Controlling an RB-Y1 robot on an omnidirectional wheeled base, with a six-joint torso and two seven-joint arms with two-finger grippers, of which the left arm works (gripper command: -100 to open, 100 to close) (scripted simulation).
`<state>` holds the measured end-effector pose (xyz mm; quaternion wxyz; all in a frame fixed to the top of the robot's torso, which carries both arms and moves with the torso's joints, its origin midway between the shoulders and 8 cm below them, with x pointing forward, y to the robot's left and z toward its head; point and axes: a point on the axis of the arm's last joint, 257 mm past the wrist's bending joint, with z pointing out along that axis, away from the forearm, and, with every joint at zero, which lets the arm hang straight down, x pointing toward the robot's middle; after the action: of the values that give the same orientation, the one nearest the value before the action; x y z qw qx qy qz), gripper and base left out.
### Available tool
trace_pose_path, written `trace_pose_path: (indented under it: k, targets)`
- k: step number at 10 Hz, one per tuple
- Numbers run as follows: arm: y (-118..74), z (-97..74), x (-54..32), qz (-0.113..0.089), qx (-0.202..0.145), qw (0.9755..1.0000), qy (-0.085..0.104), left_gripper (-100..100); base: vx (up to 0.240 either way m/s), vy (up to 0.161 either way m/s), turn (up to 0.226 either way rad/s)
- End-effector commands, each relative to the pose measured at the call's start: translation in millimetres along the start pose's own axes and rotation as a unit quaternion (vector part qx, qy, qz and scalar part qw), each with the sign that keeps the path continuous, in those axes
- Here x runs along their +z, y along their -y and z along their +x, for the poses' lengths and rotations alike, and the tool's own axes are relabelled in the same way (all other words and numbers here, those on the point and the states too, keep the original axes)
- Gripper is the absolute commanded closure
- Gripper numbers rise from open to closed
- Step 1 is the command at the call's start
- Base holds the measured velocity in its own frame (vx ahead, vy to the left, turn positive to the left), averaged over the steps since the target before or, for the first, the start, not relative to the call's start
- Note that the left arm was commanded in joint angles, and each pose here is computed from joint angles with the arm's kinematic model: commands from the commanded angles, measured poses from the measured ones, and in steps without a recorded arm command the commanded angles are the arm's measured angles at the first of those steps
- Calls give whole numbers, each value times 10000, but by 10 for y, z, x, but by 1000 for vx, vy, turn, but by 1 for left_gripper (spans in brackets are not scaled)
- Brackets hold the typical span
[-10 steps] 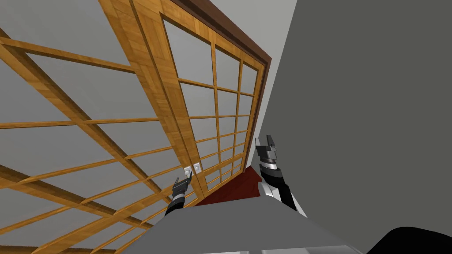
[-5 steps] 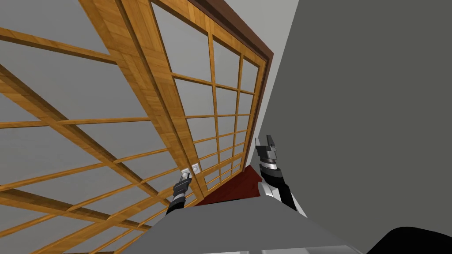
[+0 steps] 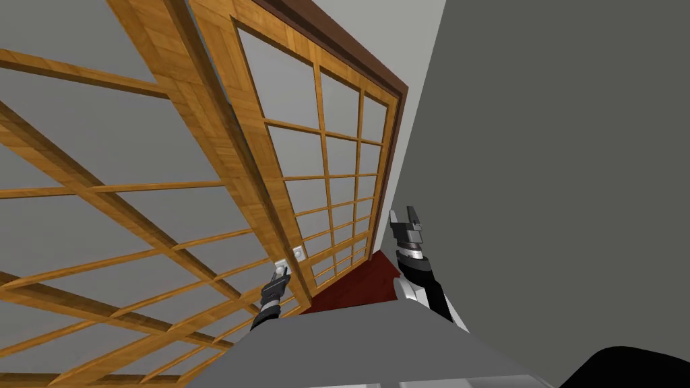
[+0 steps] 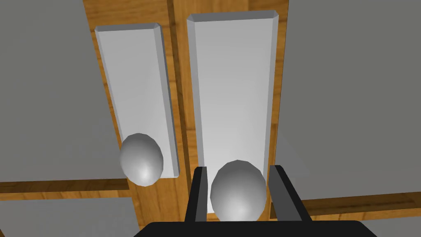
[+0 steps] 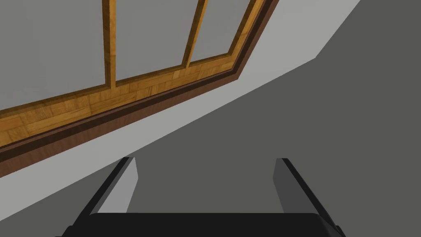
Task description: Pull the door open
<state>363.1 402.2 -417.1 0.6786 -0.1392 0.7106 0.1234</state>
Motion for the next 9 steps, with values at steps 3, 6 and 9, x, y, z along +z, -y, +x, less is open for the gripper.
trace_pose_path:
  k: [3,6,9]
  targets:
    - [-279,272,-235,-232,-71,9990,-362,100,-167,-60,43]
    - [-522,420,-411,-424,-327,9970,-554,100,-161,-64,14]
    - [-361,237,-246,-32,-183,9993,-320,-100,-215,15,-56]
